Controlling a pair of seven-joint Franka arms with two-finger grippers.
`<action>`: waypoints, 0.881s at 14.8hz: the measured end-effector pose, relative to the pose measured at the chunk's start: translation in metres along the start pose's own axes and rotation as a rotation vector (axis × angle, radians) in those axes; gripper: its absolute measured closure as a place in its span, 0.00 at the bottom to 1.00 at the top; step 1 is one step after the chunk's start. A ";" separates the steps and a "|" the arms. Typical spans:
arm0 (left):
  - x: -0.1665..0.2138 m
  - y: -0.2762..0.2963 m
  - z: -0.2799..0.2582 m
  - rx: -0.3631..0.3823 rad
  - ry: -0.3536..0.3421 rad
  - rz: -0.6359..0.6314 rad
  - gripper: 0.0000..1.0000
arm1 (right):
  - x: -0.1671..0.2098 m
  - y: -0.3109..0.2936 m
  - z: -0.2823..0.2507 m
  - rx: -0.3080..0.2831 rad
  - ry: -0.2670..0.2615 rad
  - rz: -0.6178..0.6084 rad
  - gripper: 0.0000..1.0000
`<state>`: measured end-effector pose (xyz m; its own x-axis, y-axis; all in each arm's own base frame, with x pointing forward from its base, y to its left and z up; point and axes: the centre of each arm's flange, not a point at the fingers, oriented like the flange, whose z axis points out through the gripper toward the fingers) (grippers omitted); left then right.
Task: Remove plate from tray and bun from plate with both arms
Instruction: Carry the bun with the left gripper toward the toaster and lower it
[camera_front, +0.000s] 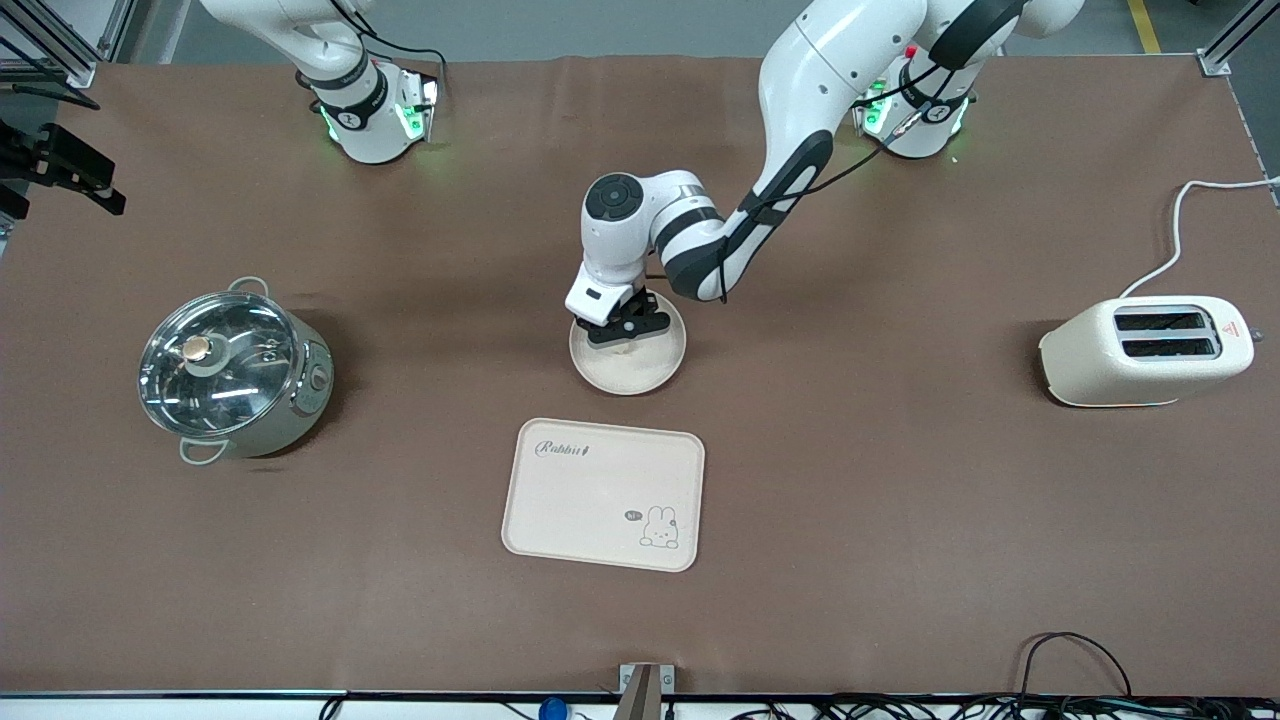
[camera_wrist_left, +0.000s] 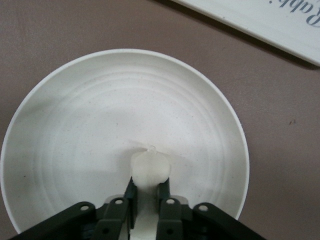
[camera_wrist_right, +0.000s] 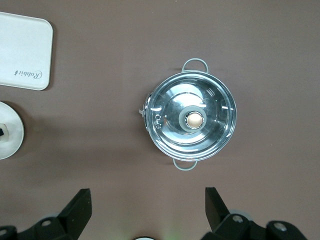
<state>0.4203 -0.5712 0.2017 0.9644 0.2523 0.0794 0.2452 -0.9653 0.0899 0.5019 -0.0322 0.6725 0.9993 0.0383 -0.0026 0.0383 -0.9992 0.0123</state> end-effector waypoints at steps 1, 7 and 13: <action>0.005 -0.001 -0.002 0.011 0.006 0.009 0.90 | 0.000 0.004 0.000 -0.001 -0.001 0.008 0.00; 0.161 -0.082 -0.129 0.187 -0.026 0.260 0.91 | -0.001 0.011 0.003 0.000 -0.007 0.022 0.00; 0.303 -0.261 -0.113 0.218 -0.107 0.265 0.91 | 0.000 0.008 0.004 0.000 -0.010 0.016 0.00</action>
<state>0.6374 -0.2356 0.3142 0.9994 -0.0056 -0.0341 -0.0101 -0.9909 -0.1344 0.5021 -0.0403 0.6684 0.9997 0.0222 -0.0120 0.0223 -0.9997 0.0124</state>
